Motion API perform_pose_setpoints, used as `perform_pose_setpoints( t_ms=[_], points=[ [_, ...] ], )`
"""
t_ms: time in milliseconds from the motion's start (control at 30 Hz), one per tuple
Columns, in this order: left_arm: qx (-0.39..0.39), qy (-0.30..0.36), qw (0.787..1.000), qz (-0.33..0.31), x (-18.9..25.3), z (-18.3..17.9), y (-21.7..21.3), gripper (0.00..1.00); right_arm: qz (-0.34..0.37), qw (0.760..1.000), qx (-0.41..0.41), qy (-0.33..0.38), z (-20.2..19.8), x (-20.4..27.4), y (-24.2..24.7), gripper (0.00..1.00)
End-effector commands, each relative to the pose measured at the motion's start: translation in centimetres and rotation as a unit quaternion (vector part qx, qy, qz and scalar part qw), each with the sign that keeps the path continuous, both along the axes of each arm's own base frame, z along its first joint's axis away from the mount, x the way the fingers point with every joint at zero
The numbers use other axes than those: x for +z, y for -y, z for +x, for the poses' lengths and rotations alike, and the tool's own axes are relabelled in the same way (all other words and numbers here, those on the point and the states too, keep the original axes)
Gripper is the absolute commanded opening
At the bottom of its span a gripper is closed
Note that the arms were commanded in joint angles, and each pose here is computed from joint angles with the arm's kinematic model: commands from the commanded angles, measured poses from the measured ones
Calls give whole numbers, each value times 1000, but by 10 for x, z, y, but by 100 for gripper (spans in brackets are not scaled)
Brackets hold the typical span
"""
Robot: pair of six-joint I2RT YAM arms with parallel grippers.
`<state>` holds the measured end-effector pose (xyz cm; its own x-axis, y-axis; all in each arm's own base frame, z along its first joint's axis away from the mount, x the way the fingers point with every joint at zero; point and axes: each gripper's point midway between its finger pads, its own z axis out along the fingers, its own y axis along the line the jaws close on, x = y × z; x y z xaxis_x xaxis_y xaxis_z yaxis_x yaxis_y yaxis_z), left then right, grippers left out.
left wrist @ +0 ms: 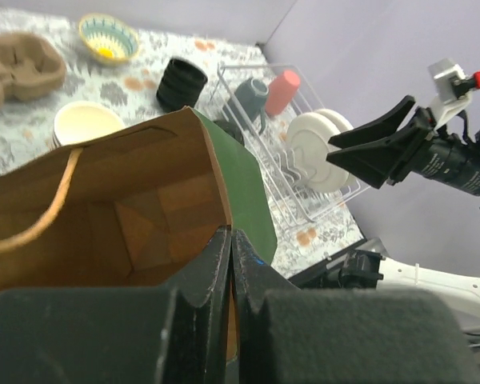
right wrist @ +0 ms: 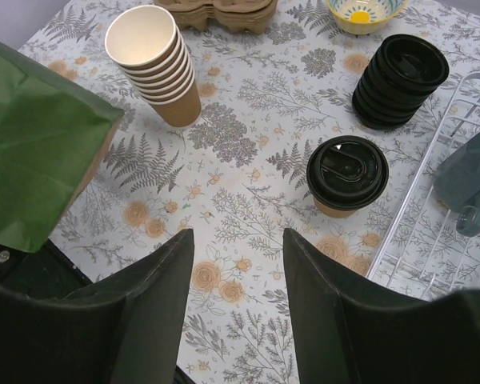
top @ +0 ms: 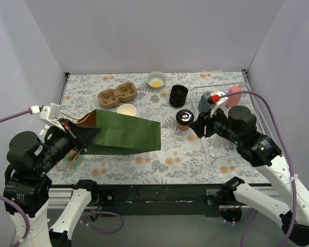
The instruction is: Pack the takeout coffee
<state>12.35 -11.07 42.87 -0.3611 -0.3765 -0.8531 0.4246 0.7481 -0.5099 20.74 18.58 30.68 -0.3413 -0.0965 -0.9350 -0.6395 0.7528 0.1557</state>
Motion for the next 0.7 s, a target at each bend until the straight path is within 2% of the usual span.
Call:
perform_pose_setpoints(
  t_ms=[0, 300, 667],
  points=[
    [-6, -44, 999, -13, -27, -4, 3, 0, 3, 1000, 11, -10, -7, -8, -1, 57],
    [1, -94, 995, -21, -67, 1, 4, 0, 13, 1000, 15, 2, -14, -9, 2, 57],
    [47, -139, 989, -19, -84, 29, -8, 0, 36, 998, 45, -22, -22, -25, -11, 58]
  ],
)
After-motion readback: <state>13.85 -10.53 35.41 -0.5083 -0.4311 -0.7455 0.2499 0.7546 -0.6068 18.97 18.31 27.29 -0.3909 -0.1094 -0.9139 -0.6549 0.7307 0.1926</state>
